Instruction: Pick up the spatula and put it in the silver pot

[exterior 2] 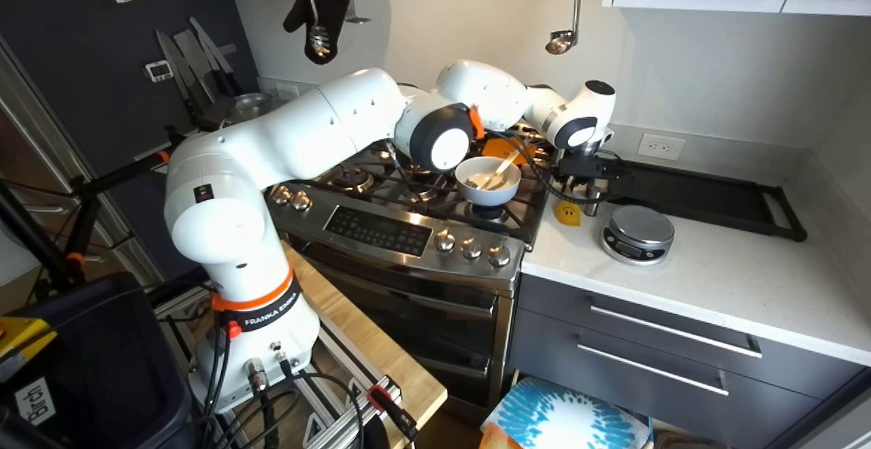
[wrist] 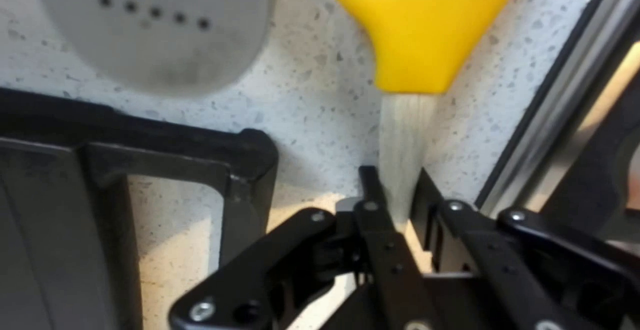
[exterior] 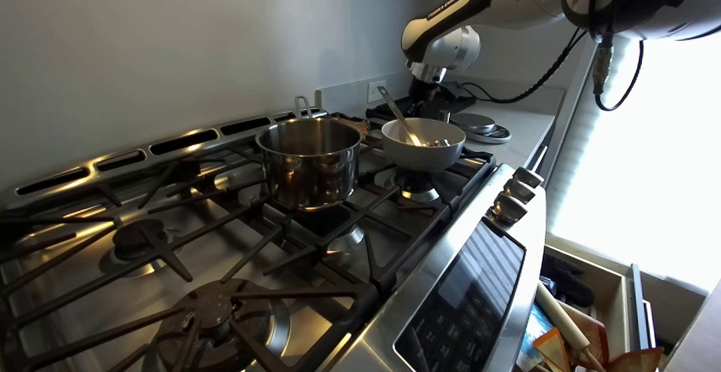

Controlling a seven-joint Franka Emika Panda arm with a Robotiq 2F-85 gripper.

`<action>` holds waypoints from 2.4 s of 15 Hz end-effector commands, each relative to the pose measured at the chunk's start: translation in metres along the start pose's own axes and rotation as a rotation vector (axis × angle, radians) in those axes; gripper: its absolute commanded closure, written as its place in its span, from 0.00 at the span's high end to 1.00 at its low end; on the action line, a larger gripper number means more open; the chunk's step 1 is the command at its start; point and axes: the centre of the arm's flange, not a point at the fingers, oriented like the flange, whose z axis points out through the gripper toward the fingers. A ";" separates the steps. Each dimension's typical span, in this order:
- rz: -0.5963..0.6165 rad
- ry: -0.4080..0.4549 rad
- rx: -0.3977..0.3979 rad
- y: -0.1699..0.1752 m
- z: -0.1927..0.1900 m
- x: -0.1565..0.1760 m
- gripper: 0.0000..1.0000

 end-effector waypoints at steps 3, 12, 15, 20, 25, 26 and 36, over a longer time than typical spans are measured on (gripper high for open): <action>0.011 0.015 -0.011 0.015 -0.030 0.012 0.05; 0.054 -0.055 0.014 0.026 -0.130 -0.041 0.05; 0.018 -0.145 0.146 0.026 -0.158 -0.080 0.05; -0.134 -0.219 0.371 0.020 -0.211 -0.145 0.05; -0.346 -0.131 0.534 0.000 -0.276 -0.210 0.05; -0.384 -0.121 0.567 -0.013 -0.281 -0.214 0.05; -0.489 0.194 0.737 -0.078 -0.317 -0.153 0.05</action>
